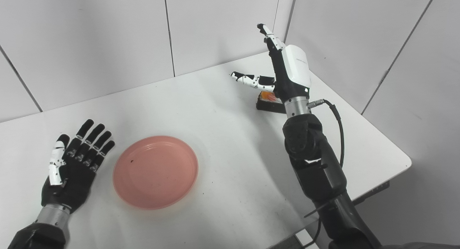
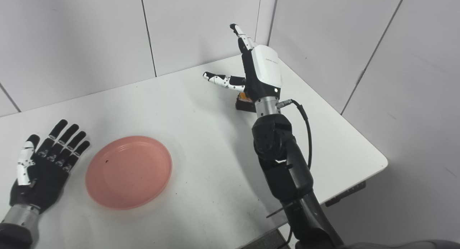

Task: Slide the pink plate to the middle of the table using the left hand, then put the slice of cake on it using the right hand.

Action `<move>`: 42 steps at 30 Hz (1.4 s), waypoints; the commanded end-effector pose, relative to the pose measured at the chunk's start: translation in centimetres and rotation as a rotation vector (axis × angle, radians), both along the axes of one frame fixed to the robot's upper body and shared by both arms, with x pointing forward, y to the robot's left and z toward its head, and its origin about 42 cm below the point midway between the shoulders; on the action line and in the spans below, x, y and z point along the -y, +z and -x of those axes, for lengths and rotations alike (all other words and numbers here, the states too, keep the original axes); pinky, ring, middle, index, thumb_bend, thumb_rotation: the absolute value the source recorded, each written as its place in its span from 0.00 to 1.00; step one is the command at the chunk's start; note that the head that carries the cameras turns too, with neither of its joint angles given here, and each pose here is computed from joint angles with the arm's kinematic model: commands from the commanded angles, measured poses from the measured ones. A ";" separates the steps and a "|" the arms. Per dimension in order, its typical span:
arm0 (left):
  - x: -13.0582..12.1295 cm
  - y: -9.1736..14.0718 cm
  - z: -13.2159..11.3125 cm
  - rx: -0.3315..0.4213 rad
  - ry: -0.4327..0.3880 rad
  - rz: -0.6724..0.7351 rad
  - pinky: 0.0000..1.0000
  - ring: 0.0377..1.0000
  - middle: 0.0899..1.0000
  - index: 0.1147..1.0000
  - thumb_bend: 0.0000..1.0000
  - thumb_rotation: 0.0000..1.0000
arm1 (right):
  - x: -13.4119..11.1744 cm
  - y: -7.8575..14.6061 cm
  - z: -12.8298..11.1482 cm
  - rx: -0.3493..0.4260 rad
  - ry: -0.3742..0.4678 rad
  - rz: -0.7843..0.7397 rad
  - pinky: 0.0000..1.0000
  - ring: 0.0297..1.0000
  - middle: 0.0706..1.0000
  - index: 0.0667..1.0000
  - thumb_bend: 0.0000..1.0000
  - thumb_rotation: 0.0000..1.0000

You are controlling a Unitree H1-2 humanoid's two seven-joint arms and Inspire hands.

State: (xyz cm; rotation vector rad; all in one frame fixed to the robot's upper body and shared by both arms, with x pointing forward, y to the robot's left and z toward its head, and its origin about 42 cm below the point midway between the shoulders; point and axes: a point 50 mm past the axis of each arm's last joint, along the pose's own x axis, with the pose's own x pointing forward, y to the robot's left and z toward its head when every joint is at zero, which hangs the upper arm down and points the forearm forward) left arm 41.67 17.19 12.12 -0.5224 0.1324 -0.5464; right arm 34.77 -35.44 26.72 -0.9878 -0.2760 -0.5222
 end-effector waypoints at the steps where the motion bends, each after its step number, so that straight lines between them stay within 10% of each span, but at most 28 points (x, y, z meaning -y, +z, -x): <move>1: -1.6 -3.9 1.8 -0.157 0.033 -0.068 0.92 0.90 0.89 0.88 0.41 1.00 | 1.0 2.3 -0.6 0.035 -0.022 0.031 0.71 0.86 0.93 0.92 0.86 0.49; 42: -1.7 -3.6 2.0 -0.149 0.027 -0.074 0.92 0.90 0.89 0.88 0.41 1.00 | 5.9 -1.6 -4.6 -0.525 -0.113 0.085 0.76 0.94 1.00 0.99 1.00 0.60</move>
